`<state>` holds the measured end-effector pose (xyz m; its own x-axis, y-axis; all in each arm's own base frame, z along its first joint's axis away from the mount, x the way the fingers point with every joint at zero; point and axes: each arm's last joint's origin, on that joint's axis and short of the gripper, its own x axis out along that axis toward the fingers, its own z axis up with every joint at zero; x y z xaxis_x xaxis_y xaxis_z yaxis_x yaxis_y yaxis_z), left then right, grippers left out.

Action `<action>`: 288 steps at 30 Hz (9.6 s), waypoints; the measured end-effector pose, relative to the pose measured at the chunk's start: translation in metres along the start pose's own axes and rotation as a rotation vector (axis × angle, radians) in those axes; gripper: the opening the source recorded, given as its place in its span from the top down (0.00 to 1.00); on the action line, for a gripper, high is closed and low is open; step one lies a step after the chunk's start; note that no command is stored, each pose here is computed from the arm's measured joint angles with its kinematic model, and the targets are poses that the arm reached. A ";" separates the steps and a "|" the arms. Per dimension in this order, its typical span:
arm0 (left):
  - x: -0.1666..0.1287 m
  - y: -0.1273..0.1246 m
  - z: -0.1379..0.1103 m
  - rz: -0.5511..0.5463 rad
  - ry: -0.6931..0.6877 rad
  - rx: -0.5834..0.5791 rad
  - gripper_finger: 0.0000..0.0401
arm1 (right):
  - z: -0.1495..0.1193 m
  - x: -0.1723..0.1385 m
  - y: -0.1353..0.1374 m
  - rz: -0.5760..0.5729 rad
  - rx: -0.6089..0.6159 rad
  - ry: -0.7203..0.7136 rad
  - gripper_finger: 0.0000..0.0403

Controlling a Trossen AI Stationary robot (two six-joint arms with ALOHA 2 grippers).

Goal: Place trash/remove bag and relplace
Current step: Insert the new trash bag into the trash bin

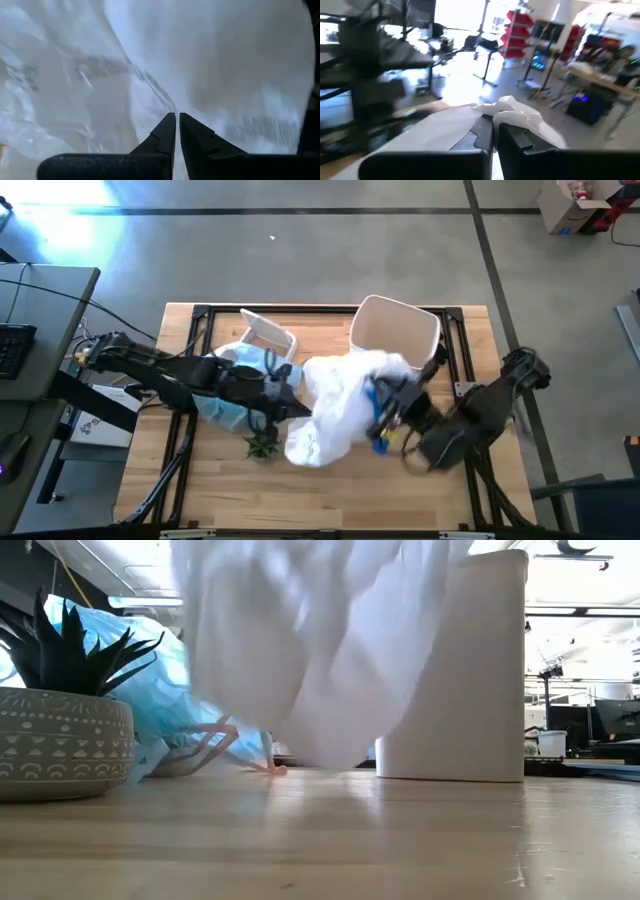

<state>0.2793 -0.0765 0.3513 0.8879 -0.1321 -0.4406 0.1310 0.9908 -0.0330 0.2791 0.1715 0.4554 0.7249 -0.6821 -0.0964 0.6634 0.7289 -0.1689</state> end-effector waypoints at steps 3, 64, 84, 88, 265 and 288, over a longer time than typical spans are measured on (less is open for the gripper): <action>-0.015 -0.005 0.003 0.007 -0.029 0.003 0.98 | 0.040 0.009 -0.027 -0.048 -0.027 -0.027 1.00; 0.107 0.238 0.124 0.054 -0.213 0.335 0.98 | 0.158 0.029 -0.199 -0.302 -0.263 -0.361 1.00; 0.106 0.213 0.089 0.267 0.315 0.268 0.98 | 0.125 0.042 -0.199 -0.236 -0.287 -0.130 1.00; 0.092 0.199 0.100 0.237 0.277 0.269 0.98 | 0.120 0.046 -0.199 -0.245 -0.276 -0.092 1.00; 0.033 0.187 0.056 0.254 0.627 0.062 0.95 | -0.147 -0.016 -0.172 -0.181 0.359 0.388 0.70; 0.012 0.155 0.074 0.247 0.531 0.122 0.95 | -0.093 0.080 -0.175 -0.050 0.276 0.191 0.70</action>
<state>0.3434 0.0730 0.4074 0.5605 0.1653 -0.8115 0.0268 0.9757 0.2173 0.2042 -0.0162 0.3855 0.6599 -0.6970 -0.2807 0.7413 0.6649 0.0916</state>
